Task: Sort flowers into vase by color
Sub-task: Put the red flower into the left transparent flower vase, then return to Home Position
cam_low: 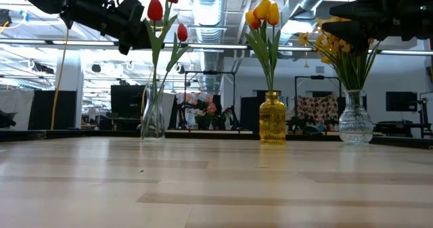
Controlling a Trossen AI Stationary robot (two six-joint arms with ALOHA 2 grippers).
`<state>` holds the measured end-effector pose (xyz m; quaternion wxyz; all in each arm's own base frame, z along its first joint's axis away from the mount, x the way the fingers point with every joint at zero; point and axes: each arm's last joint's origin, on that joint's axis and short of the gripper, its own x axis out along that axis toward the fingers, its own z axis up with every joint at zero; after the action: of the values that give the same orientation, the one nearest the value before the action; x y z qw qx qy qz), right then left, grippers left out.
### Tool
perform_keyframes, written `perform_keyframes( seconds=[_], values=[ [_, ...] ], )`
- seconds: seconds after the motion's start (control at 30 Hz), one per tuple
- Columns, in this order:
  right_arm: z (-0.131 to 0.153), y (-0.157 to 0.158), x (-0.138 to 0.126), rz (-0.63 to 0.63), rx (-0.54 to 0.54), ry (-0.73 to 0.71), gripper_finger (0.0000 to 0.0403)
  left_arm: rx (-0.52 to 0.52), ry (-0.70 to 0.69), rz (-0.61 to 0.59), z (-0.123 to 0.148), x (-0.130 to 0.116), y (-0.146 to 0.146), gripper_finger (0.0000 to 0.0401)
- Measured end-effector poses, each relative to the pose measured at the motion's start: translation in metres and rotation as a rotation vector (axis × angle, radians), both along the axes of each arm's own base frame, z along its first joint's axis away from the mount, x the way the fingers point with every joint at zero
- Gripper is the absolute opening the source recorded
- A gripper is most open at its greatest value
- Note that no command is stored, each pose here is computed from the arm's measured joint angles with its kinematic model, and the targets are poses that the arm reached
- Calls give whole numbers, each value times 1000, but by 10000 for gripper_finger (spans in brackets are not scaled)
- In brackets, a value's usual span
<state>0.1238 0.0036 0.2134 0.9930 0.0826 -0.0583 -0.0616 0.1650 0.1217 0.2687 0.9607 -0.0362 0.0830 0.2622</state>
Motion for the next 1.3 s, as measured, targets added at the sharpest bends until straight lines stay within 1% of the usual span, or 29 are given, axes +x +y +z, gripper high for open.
perform_keyframes(
  seconds=[0.2,0.3,0.37,0.5,0.63,0.77,0.9,1.07,1.2,1.3],
  values=[
    [0,0,0,0,0,0,224,-3,4,1,0,0,0,0],
    [0,0,0,0,0,0,224,-20,10,-5,-2,0,0,10],
    [0,0,0,0,0,0,224,-40,33,-5,-5,-1,-1,27],
    [0,0,0,0,0,0,224,-73,76,-3,-10,-2,-2,75],
    [0,0,0,0,0,0,224,-79,102,-6,-12,-3,-2,119],
    [0,0,0,0,0,-1,224,-68,93,-6,-8,-6,-5,143],
    [1,0,-1,-3,0,-9,224,-44,118,-12,0,-17,-13,146],
    [4,-1,-4,-17,4,-36,224,-25,145,-17,12,-38,-29,137],
    [5,-1,-5,-31,7,-44,224,-11,119,-27,19,-56,-43,124],
    [4,-1,-5,-29,13,-41,224,-12,97,-62,22,-70,-55,108]
  ],
)
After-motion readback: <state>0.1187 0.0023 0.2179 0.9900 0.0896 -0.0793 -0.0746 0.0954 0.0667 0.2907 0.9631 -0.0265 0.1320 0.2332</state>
